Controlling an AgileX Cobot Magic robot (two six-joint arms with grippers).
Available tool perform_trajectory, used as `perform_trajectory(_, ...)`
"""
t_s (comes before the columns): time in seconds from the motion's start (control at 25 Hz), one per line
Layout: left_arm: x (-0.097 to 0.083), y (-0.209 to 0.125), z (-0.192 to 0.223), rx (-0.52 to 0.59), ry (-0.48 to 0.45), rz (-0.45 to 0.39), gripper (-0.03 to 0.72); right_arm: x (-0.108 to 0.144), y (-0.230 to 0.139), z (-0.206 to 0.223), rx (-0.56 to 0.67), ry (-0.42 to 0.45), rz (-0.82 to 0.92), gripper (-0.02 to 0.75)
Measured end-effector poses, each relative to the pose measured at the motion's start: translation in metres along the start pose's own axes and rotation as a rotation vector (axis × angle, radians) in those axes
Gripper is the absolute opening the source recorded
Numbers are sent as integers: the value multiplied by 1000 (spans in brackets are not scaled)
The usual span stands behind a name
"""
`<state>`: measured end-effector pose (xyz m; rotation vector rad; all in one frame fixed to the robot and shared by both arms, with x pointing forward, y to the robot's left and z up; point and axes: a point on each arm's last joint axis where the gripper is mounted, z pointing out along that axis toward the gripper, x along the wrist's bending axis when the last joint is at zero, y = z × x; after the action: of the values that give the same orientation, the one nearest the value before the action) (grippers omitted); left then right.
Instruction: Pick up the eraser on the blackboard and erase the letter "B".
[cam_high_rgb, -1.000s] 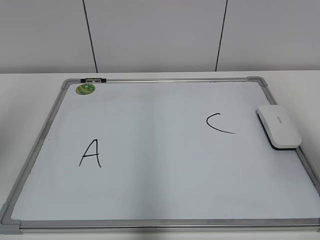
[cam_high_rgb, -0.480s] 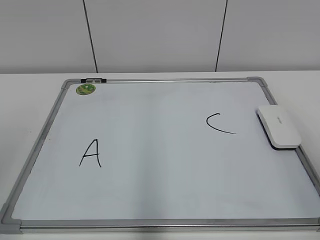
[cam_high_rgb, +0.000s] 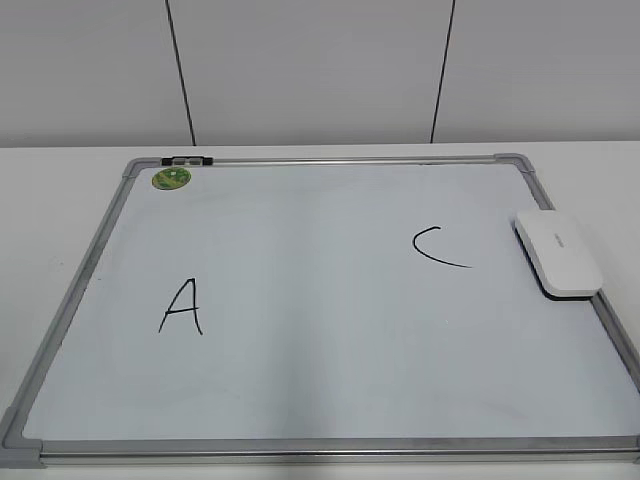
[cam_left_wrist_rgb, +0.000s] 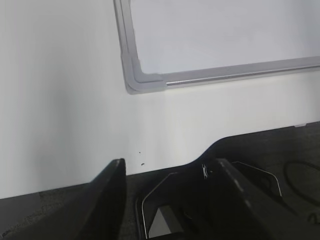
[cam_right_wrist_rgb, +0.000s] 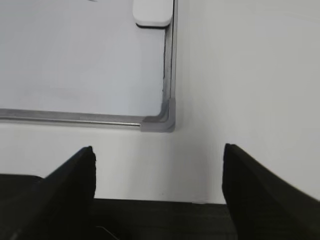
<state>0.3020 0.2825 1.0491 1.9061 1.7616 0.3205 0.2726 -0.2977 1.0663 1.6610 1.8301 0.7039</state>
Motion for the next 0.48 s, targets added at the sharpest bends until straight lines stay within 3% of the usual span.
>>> perform_trajectory(0.48,8,-5,-5,-59,102,48,356,0,-19,16,58,-14,1,508)
